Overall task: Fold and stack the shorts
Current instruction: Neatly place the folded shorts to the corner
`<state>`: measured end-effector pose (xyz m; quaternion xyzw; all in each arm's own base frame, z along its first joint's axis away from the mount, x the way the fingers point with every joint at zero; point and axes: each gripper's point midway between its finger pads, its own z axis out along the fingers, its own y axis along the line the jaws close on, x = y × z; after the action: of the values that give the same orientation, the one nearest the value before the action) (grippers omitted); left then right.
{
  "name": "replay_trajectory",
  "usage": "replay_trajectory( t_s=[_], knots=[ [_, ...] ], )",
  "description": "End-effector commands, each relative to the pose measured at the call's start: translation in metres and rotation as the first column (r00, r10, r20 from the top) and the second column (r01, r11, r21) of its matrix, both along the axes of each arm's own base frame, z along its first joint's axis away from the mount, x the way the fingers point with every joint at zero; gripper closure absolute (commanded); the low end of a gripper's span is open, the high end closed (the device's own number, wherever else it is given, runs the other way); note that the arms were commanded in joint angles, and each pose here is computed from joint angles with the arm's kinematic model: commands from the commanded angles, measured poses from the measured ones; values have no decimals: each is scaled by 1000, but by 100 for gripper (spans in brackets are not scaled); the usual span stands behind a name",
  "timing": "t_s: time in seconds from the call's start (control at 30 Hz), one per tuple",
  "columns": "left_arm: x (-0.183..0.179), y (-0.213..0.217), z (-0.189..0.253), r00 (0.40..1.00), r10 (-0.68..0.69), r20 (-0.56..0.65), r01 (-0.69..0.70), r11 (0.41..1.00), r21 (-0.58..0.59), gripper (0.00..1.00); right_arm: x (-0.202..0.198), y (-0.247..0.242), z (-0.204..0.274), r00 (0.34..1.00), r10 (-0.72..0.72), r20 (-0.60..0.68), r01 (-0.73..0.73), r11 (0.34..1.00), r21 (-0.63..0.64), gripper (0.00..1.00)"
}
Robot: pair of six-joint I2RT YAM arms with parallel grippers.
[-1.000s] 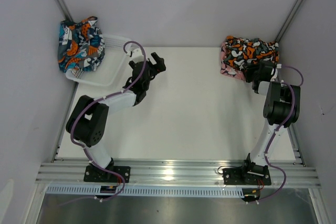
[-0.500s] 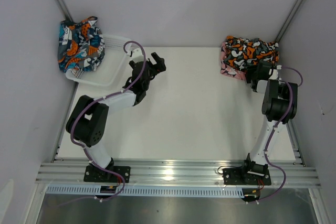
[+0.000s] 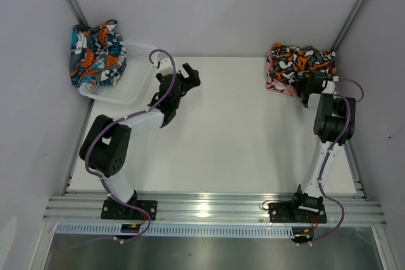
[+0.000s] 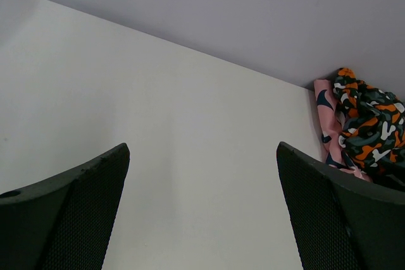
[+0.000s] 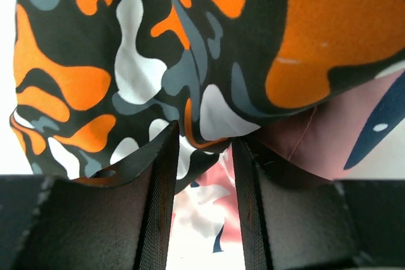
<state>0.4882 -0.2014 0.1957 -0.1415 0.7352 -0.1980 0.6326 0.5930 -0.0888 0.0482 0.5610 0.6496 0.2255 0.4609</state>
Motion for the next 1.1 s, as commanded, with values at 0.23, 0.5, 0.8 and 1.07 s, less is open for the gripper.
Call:
replay_trajectory(
  t_s=[0.23,0.5,0.8,1.07],
  knots=[
    [7,-2,17,998,-14,57,16,1000,-23,1,10,-8,1,999,-45,14,45,999,-6,85],
    [7,-3,16,998,-22,52,23,1000,-21,1,-8,-9,27,998,-28,49,24,997,70,100],
    [8,-5,15,999,-27,47,28,999,-19,1,-19,-18,50,995,8,99,-22,990,141,100],
    [9,-8,15,998,-36,45,37,999,-22,1,-29,-22,51,993,21,113,-44,978,206,100]
  ],
)
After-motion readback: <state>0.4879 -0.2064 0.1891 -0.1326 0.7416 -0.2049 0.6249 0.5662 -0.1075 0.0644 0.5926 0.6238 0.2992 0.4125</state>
